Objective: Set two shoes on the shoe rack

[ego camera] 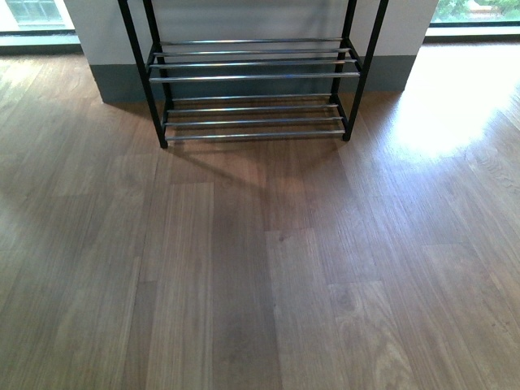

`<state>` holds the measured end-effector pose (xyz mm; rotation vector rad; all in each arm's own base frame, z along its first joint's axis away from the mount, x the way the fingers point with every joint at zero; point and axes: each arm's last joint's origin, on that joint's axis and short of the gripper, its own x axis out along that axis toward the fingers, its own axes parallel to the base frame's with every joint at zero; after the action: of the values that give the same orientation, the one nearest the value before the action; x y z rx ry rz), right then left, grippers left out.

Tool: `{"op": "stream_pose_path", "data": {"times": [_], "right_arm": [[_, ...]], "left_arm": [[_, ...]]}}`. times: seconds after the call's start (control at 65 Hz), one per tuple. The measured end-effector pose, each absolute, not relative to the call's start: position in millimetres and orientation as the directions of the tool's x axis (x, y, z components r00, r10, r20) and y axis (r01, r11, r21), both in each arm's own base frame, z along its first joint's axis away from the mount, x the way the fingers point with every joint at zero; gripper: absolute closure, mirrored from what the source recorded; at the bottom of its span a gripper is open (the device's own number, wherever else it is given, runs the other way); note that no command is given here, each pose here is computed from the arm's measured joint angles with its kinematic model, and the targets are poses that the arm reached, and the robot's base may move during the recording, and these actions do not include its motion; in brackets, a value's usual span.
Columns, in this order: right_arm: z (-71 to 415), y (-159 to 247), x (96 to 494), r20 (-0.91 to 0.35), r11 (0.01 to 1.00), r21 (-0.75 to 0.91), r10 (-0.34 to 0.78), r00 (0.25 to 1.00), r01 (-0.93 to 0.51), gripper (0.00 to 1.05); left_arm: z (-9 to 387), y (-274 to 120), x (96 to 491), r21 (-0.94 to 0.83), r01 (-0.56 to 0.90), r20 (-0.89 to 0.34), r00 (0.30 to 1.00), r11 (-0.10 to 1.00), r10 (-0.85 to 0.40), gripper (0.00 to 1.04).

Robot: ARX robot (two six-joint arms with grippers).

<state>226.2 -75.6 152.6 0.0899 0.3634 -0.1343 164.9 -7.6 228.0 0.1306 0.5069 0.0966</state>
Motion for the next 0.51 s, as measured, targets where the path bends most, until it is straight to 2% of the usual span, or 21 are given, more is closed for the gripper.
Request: {"op": "stream_pose_path", "data": {"times": [0.108, 0.507], "right_arm": [[153, -75, 226, -0.360, 0.987, 0.064, -0.112, 0.926, 0.145, 1.03], [153, -75, 226, -0.360, 0.987, 0.064, -0.113, 0.926, 0.145, 1.03]], "left_arm": [[233, -9, 156, 0.190, -0.080, -0.457, 0.875, 0.978, 0.161, 1.03], [235, -10, 153, 0.198, -0.078, -0.441, 0.883, 0.977, 0.160, 1.03]]}}
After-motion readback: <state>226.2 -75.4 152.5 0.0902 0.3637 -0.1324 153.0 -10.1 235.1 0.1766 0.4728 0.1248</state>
